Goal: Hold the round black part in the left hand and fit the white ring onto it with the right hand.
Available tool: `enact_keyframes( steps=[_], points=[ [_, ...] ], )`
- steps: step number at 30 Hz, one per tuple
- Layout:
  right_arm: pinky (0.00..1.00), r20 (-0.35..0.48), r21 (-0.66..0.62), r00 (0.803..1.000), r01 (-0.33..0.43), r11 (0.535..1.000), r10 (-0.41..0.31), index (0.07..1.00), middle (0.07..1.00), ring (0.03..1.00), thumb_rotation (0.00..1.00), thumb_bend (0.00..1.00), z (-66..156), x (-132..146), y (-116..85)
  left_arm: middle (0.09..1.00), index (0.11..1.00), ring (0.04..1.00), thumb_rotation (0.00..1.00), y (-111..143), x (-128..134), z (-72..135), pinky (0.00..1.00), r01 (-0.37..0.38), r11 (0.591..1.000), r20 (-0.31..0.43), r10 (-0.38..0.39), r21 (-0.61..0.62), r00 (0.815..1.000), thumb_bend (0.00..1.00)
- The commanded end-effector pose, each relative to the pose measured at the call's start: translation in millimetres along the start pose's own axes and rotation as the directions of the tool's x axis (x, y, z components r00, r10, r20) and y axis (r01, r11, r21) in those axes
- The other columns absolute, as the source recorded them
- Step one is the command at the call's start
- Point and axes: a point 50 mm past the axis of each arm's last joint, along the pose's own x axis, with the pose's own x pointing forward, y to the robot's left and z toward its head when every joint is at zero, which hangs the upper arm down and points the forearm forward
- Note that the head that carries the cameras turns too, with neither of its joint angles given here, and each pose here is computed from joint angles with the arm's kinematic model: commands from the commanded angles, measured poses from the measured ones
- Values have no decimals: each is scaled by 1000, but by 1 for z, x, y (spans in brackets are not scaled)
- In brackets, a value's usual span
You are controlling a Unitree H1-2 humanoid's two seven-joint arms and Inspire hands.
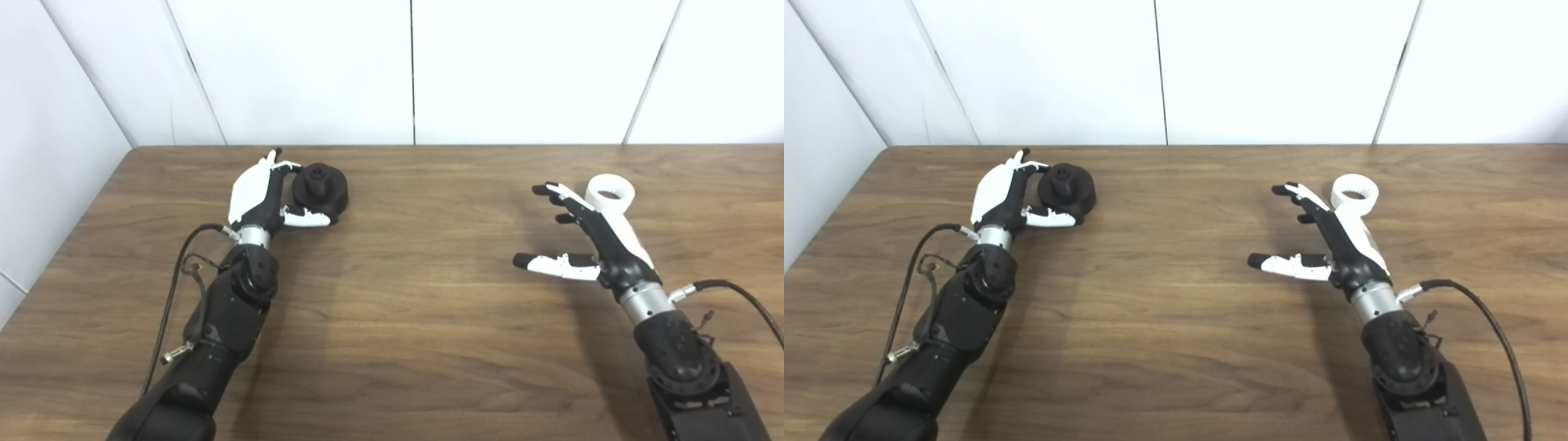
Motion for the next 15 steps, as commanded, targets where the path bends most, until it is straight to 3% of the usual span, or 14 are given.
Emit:
enact_keyframes(
  steps=[1, 9, 15],
  points=[
    [806, 66, -12, 997, 40, 999, -39, 852, 932, 905, 431, 875, 17, 7, -13, 1000, 626, 1000, 220, 22, 14, 13, 1000, -56, 998, 52, 56, -2, 997, 900],
    [824, 61, -6, 997, 40, 999, -39, 855, 934, 910, 442, 878, 16, 8, -16, 1000, 594, 1000, 229, 7, 2, 15, 1000, 17, 1000, 85, -17, -6, 996, 895],
    [821, 66, -10, 997, 47, 999, -46, 857, 933, 909, 442, 879, 18, 10, -20, 1000, 591, 1000, 268, -17, -17, 24, 1000, 154, 988, 127, -155, 23, 980, 907]
  ],
)
